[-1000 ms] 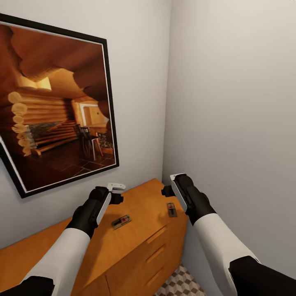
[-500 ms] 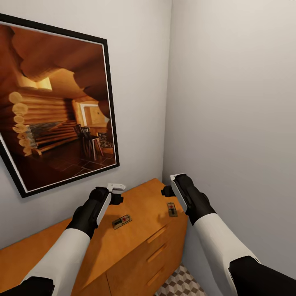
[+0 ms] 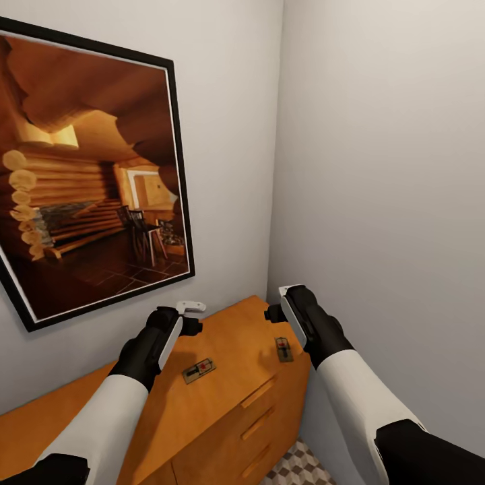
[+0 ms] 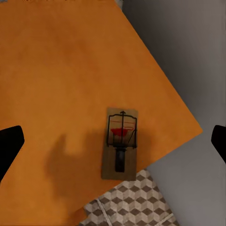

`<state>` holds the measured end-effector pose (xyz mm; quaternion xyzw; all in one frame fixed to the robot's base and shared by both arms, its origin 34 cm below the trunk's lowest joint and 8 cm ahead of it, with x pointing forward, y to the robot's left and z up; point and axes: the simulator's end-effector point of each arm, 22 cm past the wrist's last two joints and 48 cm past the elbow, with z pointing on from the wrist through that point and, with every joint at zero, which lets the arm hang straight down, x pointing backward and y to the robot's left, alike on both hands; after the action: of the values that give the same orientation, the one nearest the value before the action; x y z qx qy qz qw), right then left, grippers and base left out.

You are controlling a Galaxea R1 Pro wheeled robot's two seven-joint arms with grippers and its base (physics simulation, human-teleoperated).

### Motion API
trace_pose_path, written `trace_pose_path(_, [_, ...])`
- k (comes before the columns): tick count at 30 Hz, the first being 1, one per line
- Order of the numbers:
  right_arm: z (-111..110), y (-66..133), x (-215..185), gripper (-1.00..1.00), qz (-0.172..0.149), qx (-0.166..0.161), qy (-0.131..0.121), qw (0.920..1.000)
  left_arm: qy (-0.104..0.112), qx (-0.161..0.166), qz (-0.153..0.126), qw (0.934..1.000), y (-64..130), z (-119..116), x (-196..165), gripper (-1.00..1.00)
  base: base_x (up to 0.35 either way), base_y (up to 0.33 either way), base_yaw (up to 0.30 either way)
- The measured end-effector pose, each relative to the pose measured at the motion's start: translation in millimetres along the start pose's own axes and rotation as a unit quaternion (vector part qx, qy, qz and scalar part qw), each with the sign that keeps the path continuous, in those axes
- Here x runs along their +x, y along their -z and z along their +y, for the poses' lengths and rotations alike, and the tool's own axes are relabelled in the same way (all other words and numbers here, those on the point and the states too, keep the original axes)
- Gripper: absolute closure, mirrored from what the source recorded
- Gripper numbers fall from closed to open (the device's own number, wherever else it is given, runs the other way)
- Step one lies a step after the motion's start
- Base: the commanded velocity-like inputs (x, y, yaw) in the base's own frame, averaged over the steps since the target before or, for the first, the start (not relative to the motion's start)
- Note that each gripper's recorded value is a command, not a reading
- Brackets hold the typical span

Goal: Take the four mousetraps from the cabinet in the bathroom and place them on the bathroom floor. Make sure all four end up on the same floor surface, and ensure that at least two of them are either under or directly next to the same bathroom sink.

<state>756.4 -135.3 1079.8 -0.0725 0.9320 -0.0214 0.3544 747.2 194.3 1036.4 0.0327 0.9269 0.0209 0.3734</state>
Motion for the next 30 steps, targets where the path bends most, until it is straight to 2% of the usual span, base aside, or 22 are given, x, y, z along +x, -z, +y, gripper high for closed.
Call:
trace_pose_path(22, [0.0,0.0,0.0,-1.0,0.0,0.0,0.0,1.0,0.0,0.0,0.001,1.0,-0.2,0.9,0.6,-1.0,0.007,0.001,0.0])
trace_pose_path(30, [0.1,-6.2,0.8,-1.0,0.0,0.0,0.0,1.0,0.0,0.0,0.001,1.0,-6.3,0.5,1.6,-1.0,0.0,0.0,0.0])
